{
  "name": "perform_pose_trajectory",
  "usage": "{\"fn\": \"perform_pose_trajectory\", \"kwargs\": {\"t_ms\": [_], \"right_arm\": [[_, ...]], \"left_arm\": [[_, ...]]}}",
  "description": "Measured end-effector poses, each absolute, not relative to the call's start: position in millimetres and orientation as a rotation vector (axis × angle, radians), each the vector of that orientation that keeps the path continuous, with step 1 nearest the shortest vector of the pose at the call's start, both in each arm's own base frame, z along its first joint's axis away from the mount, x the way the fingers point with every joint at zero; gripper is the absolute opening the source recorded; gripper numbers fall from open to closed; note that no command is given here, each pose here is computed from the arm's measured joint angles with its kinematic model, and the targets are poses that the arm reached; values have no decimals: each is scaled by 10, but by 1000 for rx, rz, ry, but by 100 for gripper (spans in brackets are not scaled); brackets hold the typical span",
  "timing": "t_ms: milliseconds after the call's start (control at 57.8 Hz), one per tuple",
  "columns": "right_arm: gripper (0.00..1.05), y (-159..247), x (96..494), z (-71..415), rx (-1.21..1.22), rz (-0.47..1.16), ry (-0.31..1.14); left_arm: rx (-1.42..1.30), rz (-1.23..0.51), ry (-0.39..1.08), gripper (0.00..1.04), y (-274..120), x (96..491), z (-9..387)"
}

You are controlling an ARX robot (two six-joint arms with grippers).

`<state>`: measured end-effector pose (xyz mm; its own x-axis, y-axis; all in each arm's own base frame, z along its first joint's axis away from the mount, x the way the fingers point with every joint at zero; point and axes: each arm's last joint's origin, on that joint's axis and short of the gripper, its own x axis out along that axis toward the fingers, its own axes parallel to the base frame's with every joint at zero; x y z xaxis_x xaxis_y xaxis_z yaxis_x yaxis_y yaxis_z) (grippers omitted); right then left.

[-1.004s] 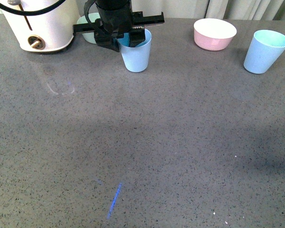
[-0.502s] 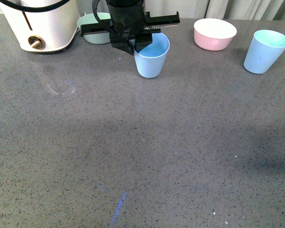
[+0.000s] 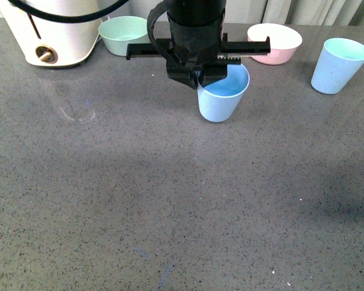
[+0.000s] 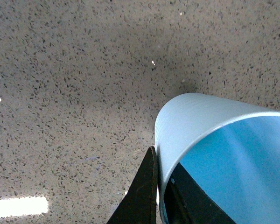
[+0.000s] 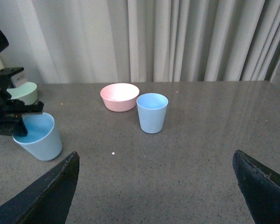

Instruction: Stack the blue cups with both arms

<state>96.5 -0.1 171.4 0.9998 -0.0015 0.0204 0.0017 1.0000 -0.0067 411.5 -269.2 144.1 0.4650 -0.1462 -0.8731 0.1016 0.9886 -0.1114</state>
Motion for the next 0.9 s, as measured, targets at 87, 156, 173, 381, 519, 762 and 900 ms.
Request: {"fn": "perform_pose_trajectory", "kwargs": {"t_ms": [87,156,173,381,519,762,900], "right_arm": [[96,-1,965,1714,-7,-2,-20],[96,-1,965,1714,-7,-2,-20],[96,-1,965,1714,-7,-2,-20],[96,-1,965,1714,-7,-2,-20],[96,-1,965,1714,-7,-2,-20],[96,-1,965,1714,-7,-2,-20],[96,-1,965,1714,-7,-2,-20]], "left_arm": [[-25,-151,1090,2,-2713,4045,1397],[-11,-152,1092,2,-2745,4000,1382],[-10,-156,1091,2,-2756,3989,1390],[-3,-162,1095,2,-2786,3952,1382],[-6,-170,1099,8,-2794,3945,1378],[-14,-194,1103,51,-2829,3927,1378],[-19,-201,1094,81,-2838,3921,1417]]}}
